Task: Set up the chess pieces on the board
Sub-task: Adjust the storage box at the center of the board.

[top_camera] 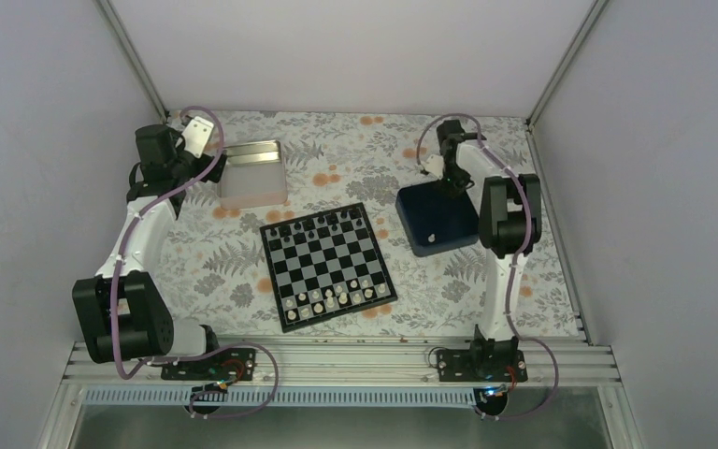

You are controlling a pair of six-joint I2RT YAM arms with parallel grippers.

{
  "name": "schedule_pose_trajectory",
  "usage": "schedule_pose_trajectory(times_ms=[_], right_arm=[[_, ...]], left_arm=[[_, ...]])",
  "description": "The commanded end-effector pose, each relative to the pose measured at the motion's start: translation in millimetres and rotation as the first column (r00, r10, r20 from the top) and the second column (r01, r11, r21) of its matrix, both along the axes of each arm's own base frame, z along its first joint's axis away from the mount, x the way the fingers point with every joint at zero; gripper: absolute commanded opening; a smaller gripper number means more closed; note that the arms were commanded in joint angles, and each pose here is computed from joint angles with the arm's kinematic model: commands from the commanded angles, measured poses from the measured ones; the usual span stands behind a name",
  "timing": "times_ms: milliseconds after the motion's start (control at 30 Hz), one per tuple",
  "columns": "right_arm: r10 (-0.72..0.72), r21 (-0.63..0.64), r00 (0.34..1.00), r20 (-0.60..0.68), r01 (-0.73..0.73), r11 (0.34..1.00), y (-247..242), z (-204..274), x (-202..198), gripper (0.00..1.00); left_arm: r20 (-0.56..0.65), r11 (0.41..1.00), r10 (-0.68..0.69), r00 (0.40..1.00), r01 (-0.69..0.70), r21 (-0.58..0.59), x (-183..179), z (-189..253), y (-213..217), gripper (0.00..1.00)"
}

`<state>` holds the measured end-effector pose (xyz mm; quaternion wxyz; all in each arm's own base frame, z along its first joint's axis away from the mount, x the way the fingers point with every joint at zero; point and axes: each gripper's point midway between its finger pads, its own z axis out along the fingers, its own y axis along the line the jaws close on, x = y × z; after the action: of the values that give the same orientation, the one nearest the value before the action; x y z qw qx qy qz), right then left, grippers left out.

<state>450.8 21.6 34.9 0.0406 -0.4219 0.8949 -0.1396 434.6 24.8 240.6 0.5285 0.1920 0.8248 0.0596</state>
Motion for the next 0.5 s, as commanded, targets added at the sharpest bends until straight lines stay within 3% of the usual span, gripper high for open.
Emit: schedule_pose_trajectory(times_ms=[0,233,467], right_arm=[[0.031,-0.038,0.992,0.119,-0.027,0.999,-9,9,57,0.06],[0.105,-0.010,0.959,0.262,-0.106,0.994,26,27,127,0.07],[0.200,0.088,0.949,0.245,-0.227,0.970,98,24,114,0.07]], left_arm=[[0.038,1.000,0.000,0.999,0.000,-0.005,-4,12,2,1.00],[0.041,1.000,0.009,0.999,-0.009,-0.006,-6,14,5,1.00],[0.047,1.000,0.017,0.999,-0.016,-0.010,-8,17,9,1.00]])
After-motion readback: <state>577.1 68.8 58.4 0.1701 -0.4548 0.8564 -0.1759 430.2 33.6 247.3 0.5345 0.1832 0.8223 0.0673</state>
